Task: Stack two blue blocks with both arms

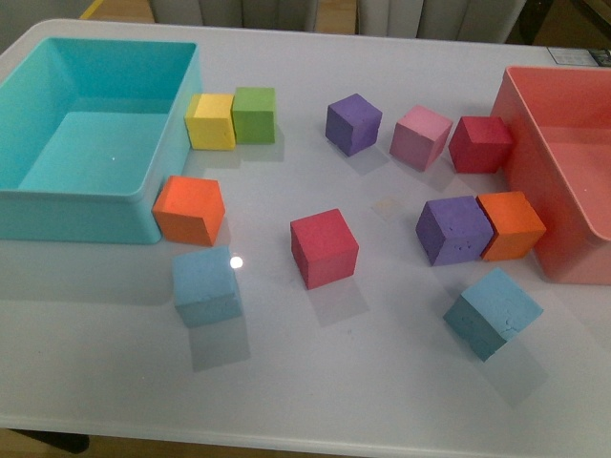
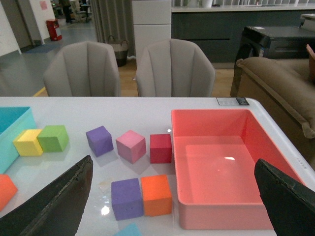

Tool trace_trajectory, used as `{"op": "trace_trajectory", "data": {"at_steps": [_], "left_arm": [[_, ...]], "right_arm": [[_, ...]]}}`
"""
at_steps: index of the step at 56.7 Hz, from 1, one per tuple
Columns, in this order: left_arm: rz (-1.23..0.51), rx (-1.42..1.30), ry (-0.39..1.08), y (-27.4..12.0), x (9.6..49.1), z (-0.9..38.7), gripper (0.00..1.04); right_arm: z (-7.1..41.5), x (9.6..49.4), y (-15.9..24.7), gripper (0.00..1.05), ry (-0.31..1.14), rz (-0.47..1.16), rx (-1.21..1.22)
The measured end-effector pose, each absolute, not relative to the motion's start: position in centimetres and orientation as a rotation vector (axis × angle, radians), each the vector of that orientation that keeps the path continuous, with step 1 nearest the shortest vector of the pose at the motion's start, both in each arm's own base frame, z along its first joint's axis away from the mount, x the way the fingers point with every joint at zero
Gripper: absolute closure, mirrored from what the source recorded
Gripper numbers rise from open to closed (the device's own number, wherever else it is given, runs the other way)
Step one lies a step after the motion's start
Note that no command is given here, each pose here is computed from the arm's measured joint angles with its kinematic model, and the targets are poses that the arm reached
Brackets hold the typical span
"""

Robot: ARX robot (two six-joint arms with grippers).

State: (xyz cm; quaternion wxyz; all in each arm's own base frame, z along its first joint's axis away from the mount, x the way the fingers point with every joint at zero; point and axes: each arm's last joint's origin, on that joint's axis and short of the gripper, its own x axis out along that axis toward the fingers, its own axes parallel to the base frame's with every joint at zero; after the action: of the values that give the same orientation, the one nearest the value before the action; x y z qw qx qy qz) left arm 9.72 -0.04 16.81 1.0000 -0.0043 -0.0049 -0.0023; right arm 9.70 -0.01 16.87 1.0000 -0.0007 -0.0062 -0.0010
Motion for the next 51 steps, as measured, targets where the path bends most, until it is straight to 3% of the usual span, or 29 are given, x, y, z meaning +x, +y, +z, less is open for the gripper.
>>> {"op": "trace_trajectory", "data": {"at_steps": [43,45,48,51], "left_arm": [[-0.005,-0.008,-0.010,0.0,9.7,16.8,0.09],[-0.004,-0.008,-0.010,0.0,9.7,16.8,0.09],[-0.005,-0.008,-0.010,0.0,9.7,16.8,0.09],[-0.004,-0.008,-0.010,0.0,9.7,16.8,0.09]], "right_arm": [[16.8,9.7,0.0,0.09,-0.001,0.006,-0.004],[16.8,9.7,0.1,0.09,0.147,0.064,-0.014],[17.1,10.2,0.2,0.09,0.476,0.138,-0.007],[16.8,11.3,0.1,0.09,0.634,0.169,-0.027]]}}
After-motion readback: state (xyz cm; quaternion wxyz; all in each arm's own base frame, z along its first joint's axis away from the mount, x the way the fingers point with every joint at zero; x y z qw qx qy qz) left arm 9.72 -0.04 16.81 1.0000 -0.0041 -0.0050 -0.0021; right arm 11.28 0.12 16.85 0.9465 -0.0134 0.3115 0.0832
